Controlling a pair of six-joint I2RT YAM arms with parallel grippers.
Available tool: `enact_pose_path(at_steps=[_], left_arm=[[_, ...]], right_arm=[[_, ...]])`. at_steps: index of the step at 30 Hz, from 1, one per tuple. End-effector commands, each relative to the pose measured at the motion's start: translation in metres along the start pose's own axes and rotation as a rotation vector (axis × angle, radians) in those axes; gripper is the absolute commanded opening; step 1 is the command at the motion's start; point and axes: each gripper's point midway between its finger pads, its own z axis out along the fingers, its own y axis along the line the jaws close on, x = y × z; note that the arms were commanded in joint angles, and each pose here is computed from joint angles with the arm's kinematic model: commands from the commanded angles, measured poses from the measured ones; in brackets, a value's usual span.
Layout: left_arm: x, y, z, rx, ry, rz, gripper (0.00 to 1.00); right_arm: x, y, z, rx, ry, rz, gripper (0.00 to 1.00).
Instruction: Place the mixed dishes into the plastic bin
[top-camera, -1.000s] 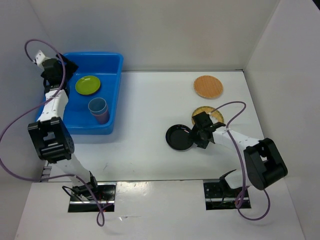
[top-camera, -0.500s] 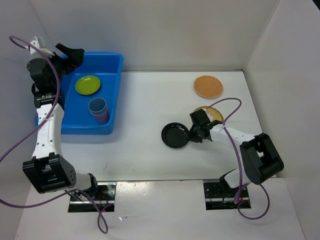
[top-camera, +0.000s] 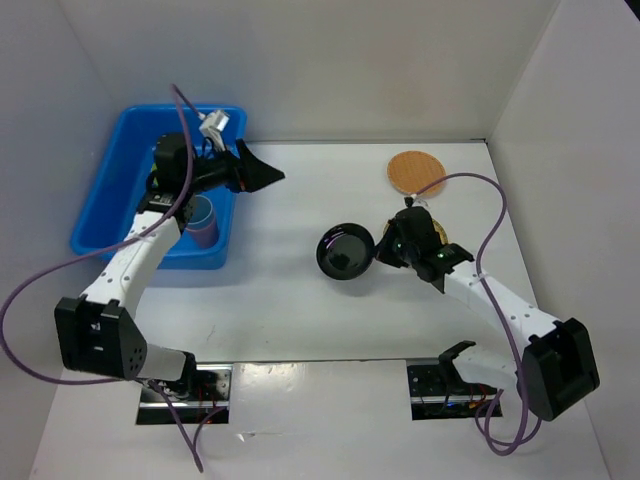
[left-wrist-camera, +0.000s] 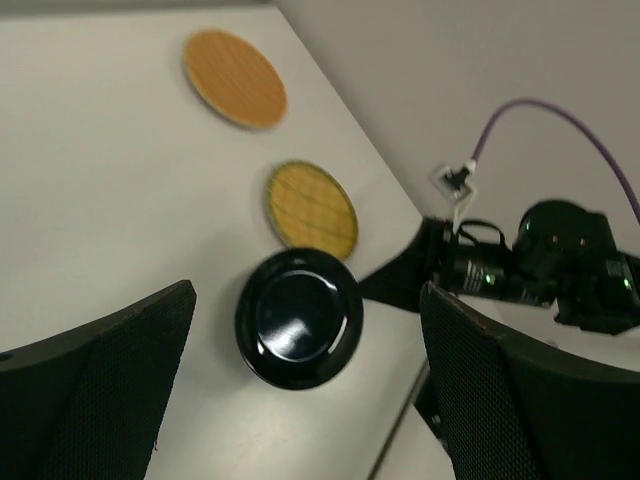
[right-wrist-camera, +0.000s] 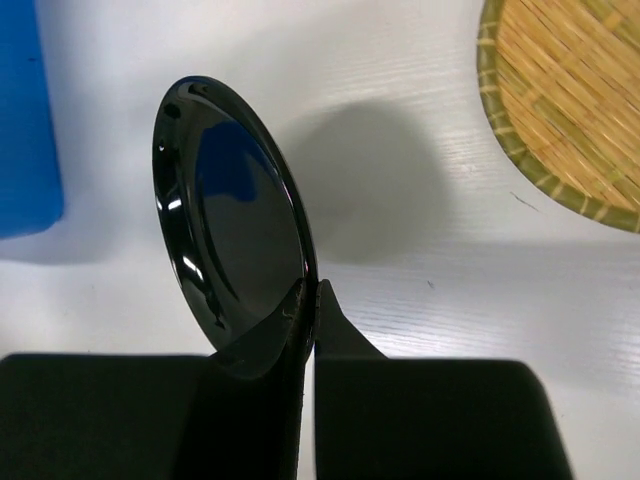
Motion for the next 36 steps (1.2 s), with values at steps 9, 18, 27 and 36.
enact_pose_path(at_steps=[9, 18, 27, 36], left_arm=[[0.097, 0.011, 0.034, 0.133, 0.314, -0.069, 0.99], [0.178, 0.014, 0.069, 0.257, 0.556, -0.130, 0.95], [0.186, -0.003, 0.079, 0.344, 0.586, -0.113, 0.72], [0.194, 0.007, 0.087, 0.299, 0.608, -0.122, 0.02]], right_arm=[[-0.056, 0.057, -0.040, -0.210, -0.180, -0.111, 0.00], [-0.062, 0.077, -0.056, -0.291, -0.195, -0.141, 0.00], [-0.064, 0.081, -0.052, -0.301, -0.194, -0.152, 0.00], [-0.067, 0.088, -0.042, -0.309, -0.190, -0.163, 0.00]])
